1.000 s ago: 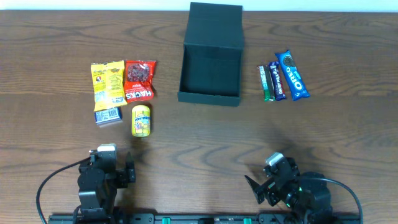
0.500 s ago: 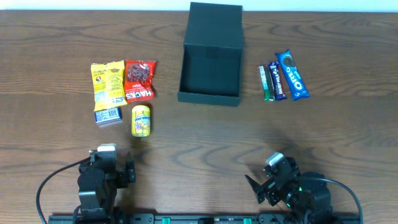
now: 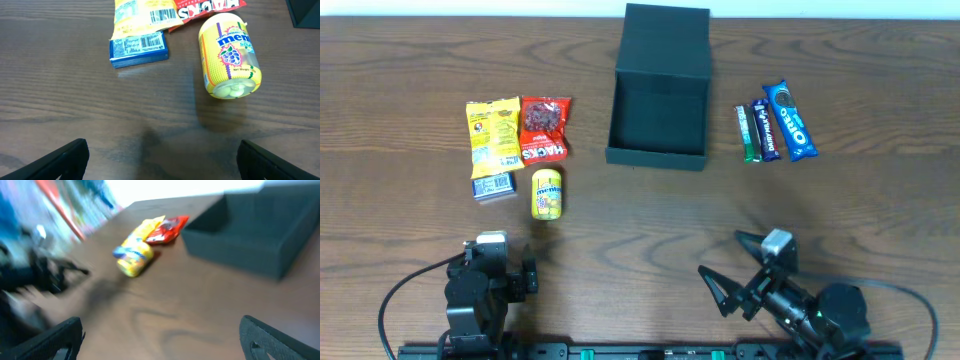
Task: Pack container
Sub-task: 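Raise the right gripper from rest toward the green box, then push the green box lid open with the right gripper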
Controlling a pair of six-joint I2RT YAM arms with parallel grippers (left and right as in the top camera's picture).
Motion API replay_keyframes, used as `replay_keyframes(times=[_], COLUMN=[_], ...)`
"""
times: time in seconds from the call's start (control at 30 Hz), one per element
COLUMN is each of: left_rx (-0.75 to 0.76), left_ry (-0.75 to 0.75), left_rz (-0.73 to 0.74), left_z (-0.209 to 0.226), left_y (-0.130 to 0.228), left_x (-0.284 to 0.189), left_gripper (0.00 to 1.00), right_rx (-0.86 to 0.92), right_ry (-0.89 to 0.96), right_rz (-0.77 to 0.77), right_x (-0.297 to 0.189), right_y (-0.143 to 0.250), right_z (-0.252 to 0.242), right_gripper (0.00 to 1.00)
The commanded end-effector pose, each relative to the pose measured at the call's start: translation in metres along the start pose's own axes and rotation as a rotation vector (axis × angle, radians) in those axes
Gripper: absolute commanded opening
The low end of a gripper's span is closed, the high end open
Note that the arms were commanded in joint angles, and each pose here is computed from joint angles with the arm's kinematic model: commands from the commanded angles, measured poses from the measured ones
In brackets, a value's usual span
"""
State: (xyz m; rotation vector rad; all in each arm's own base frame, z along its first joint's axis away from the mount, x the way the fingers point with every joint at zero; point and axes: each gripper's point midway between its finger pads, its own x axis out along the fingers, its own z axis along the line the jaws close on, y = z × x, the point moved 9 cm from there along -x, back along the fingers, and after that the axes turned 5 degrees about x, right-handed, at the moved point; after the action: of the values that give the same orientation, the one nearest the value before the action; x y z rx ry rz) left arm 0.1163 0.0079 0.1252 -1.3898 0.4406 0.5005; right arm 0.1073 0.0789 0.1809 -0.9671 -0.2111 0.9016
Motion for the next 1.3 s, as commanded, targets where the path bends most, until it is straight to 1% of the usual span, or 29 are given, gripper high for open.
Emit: replay_keyframes(times=[0.0, 0.07, 0.1, 0.17, 0.27, 0.4, 0.5, 0.67, 0.73, 0.8, 0.93, 0.97, 1.03, 1.13, 1.23, 1.27], left_rx=[0.012, 0.012, 0.012, 0.012, 0.012, 0.012, 0.012, 0.012, 0.012, 0.012, 0.012, 0.012, 0.012, 0.012, 0.012, 0.012], left_ry=[-0.017, -0.017, -0.017, -0.017, -0.017, -0.017, -0.017, -0.017, -0.017, -0.017, -0.017, -0.016, -0.017, -0.017, -0.017, -0.017], left_rz=[0.009, 0.009, 0.009, 0.009, 0.009, 0.009, 0.009, 0.009, 0.009, 0.009, 0.009, 0.009, 0.009, 0.009, 0.009, 0.009], left_z=[0.001, 0.001, 0.001, 0.001, 0.001, 0.001, 0.001, 0.001, 0.001, 0.001, 0.001, 0.001, 0.001, 0.001, 0.001, 0.001], left_y=[0.003, 0.003, 0.003, 0.003, 0.003, 0.003, 0.003, 0.003, 0.003, 0.003, 0.003, 0.003, 0.003, 0.003, 0.003, 0.003], left_x=[0.002, 0.002, 0.002, 0.002, 0.002, 0.002, 0.002, 0.002, 0.002, 0.002, 0.002, 0.002, 0.002, 0.002, 0.002, 0.002], left_gripper=[0.95, 0.95, 0.95, 0.95, 0.95, 0.95, 0.95, 0.95, 0.95, 0.96, 0.95, 0.96, 0.95, 0.95, 0.95, 0.95], right_rx=[0.455, 0.590, 0.620, 0.553, 0.515, 0.484, 0.444, 0.325, 0.260, 0.191, 0.082, 0.046, 0.005, -0.020, -0.036, -0.033], right_ry=[0.004, 0.037, 0.051, 0.050, 0.087, 0.213, 0.284, 0.410, 0.440, 0.494, 0.643, 0.688, 0.740, 0.801, 0.807, 0.811], right_rz=[0.016, -0.026, -0.048, -0.055, -0.014, 0.070, 0.127, 0.231, 0.272, 0.315, 0.327, 0.319, 0.309, 0.325, 0.375, 0.388], right_x=[0.000, 0.000, 0.000, 0.000, 0.005, 0.018, 0.030, 0.060, 0.077, 0.104, 0.141, 0.150, 0.163, 0.184, 0.205, 0.210], right_y=[0.003, 0.000, -0.001, -0.003, 0.001, 0.005, -0.002, -0.035, -0.056, -0.085, -0.133, -0.146, -0.158, -0.164, -0.157, -0.155], right_z=[-0.001, -0.004, -0.005, -0.005, -0.010, -0.025, -0.033, -0.042, -0.045, -0.052, -0.067, -0.072, -0.080, -0.098, -0.114, -0.119], right_gripper=[0.99, 0.99, 0.99, 0.99, 0.99, 0.99, 0.99, 0.99, 0.99, 0.99, 0.91, 0.87, 0.82, 0.74, 0.72, 0.70])
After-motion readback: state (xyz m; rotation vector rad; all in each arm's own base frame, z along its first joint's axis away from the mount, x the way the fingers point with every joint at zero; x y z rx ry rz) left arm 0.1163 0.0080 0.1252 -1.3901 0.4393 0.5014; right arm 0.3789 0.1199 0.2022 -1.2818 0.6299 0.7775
